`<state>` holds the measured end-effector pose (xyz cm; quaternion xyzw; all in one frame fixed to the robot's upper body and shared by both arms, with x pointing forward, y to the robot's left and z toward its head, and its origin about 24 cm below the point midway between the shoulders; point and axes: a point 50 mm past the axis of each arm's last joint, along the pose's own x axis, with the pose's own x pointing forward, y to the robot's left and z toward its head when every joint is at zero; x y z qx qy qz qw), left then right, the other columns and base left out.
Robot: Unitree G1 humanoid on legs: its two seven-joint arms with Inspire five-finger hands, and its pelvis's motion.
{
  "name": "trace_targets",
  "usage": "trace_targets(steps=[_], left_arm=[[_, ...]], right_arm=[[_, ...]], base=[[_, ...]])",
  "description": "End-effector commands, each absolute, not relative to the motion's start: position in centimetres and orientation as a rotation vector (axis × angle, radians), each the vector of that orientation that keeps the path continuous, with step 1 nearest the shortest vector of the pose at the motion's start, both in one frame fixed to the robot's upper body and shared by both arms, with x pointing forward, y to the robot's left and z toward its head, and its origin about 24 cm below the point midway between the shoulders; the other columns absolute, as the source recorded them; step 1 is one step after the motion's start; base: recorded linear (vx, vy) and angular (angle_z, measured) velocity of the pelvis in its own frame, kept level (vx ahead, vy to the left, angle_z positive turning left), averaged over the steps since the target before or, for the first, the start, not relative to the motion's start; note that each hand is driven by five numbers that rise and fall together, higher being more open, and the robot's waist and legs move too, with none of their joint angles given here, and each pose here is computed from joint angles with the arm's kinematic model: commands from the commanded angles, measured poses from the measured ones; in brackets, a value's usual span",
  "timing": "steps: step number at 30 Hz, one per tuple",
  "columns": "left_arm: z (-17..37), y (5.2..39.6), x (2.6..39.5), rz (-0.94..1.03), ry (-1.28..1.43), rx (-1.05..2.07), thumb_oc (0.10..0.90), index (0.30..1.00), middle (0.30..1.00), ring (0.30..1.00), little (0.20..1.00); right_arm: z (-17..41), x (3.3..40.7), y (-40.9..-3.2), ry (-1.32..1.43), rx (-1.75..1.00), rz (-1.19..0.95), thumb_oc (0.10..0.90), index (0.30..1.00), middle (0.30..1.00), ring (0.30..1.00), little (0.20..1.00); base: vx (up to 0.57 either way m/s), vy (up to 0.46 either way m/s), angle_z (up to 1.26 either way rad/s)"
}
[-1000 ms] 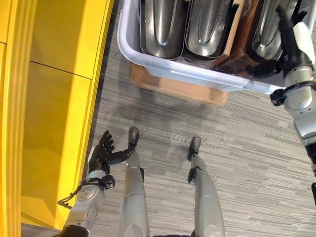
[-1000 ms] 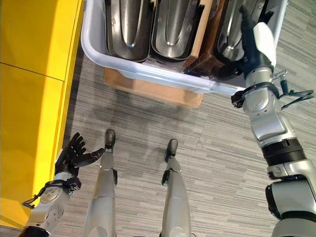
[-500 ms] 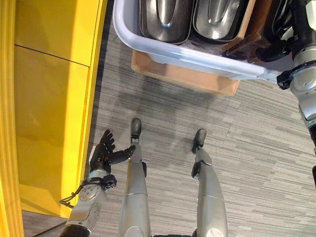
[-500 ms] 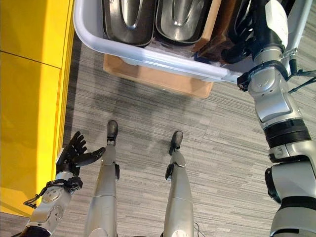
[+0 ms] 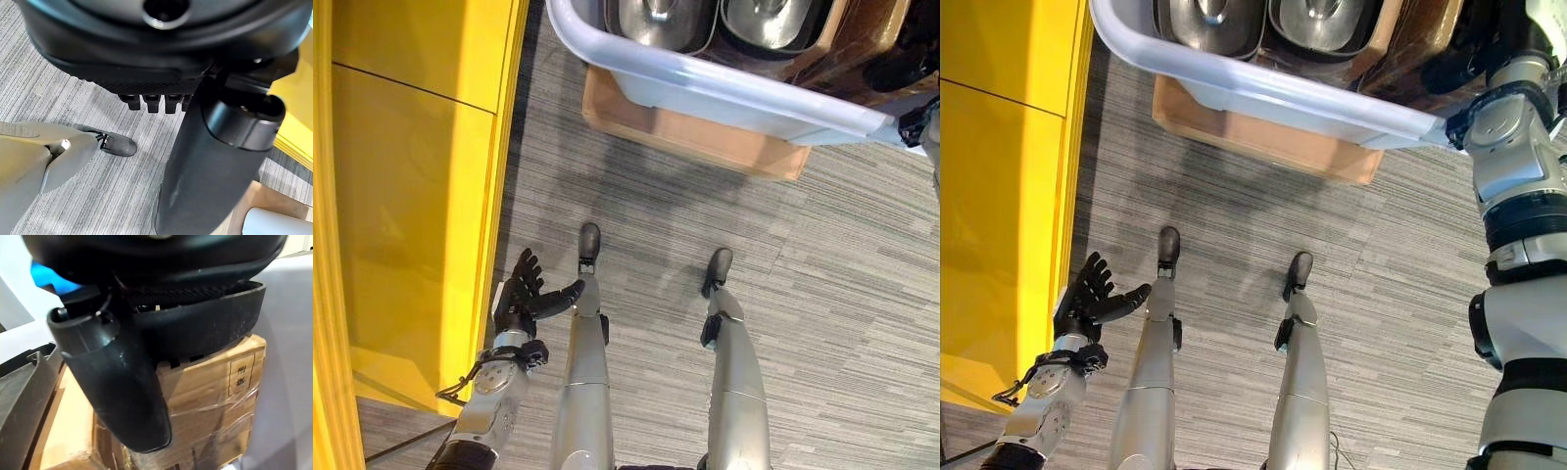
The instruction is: Move parts from the plastic box to the shelf.
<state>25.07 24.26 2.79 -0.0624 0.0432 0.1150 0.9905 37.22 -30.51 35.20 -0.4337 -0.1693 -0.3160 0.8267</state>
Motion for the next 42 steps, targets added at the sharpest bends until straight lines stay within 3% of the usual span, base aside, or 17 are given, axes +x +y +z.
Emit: trace_targets(steps=[1, 2, 15, 26, 42], left_arm=[[4.1, 24.2, 24.4, 0.232, 0.002, -0.147, 0.900, 1.000, 1.000, 1.000, 1.000], [4.1, 24.2, 24.4, 0.231, 0.000, -0.148, 0.900, 1.000, 1.000, 1.000, 1.000], [3.4, 24.1, 24.7, 0.235, 0.037, -0.127, 0.900, 1.000, 1.000, 1.000, 1.000], [2.7, 25.6, 24.1, 0.255, 0.078, -0.095, 0.900, 1.000, 1.000, 1.000, 1.000], [1.9, 27.5, 22.7, 0.243, 0.134, -0.050, 0.900, 1.000, 1.000, 1.000, 1.000]], right_arm=[[34.1, 37.1, -32.2, -0.238, -0.967, -0.684, 0.561, 0.525, 0.525, 0.525, 0.525], [34.1, 37.2, -32.1, -0.240, -0.971, -0.680, 0.400, 0.300, 0.300, 0.300, 0.300], [30.9, 37.6, -27.9, -0.360, -0.995, -0.493, 0.400, 0.300, 0.300, 0.300, 0.300], [27.3, 35.7, -27.2, -0.414, -0.936, -0.392, 0.400, 0.300, 0.300, 0.300, 0.300], [27.4, 34.3, -27.4, -0.467, -0.954, -0.351, 0.400, 0.300, 0.300, 0.300, 0.300]], base=[[0.00, 0.000, 0.00], [0.00, 0.000, 0.00], [0.00, 0.000, 0.00], [-0.02, -0.002, 0.03], [0.03, 0.003, 0.00]])
